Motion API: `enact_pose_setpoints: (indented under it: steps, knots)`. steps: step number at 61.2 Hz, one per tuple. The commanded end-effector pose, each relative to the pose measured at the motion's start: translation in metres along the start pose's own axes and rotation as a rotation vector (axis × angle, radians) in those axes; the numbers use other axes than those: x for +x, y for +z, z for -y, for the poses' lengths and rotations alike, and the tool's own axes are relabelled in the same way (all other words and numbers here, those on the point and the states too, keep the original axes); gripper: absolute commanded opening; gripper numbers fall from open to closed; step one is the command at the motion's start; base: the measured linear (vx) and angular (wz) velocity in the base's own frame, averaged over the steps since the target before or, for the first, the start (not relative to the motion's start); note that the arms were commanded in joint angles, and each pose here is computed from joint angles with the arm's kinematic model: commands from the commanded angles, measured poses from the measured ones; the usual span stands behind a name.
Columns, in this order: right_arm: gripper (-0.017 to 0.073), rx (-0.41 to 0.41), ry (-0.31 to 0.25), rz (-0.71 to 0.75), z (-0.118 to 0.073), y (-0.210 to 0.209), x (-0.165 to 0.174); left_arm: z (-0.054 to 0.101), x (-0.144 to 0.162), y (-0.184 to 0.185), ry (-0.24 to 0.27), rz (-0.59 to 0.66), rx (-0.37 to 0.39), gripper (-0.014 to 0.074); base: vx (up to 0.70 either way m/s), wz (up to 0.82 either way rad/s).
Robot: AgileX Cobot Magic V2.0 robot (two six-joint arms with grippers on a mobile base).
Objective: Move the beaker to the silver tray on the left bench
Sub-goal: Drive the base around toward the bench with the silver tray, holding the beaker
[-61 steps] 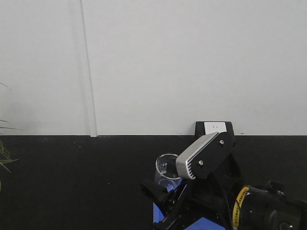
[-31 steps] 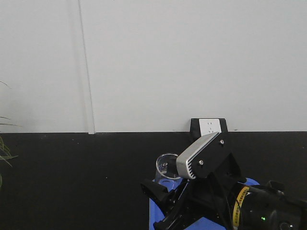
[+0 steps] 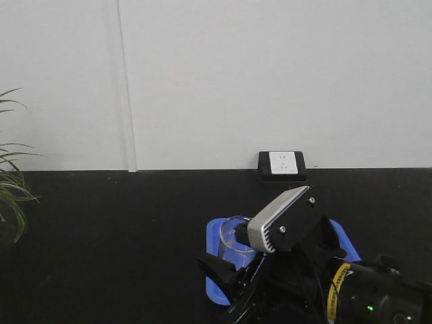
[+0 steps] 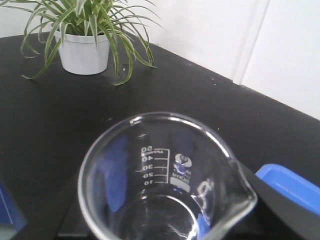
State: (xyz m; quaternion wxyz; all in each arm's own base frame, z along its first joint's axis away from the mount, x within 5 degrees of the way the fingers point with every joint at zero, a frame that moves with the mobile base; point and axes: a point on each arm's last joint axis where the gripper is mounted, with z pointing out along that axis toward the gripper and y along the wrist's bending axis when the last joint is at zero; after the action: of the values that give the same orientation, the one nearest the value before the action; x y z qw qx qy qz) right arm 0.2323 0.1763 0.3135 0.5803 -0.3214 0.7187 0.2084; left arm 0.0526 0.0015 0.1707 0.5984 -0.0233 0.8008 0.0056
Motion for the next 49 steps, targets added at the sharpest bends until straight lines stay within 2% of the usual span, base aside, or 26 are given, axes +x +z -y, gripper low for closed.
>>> enact_pose_setpoints:
  steps: [1, 49]
  knots:
    - [-0.0014, -0.026, 0.000, 0.102, -0.0021, -0.0084, -0.0229, -0.0001, -0.0012, 0.0015, -0.008, 0.066, 0.000, 0.0001, -0.28, -0.06]
    - [-0.0014, -0.026, 0.000, 0.102, -0.0021, -0.0084, -0.0229, -0.0001, -0.0012, 0.0015, -0.008, 0.066, 0.000, 0.0001, -0.32, -0.05]
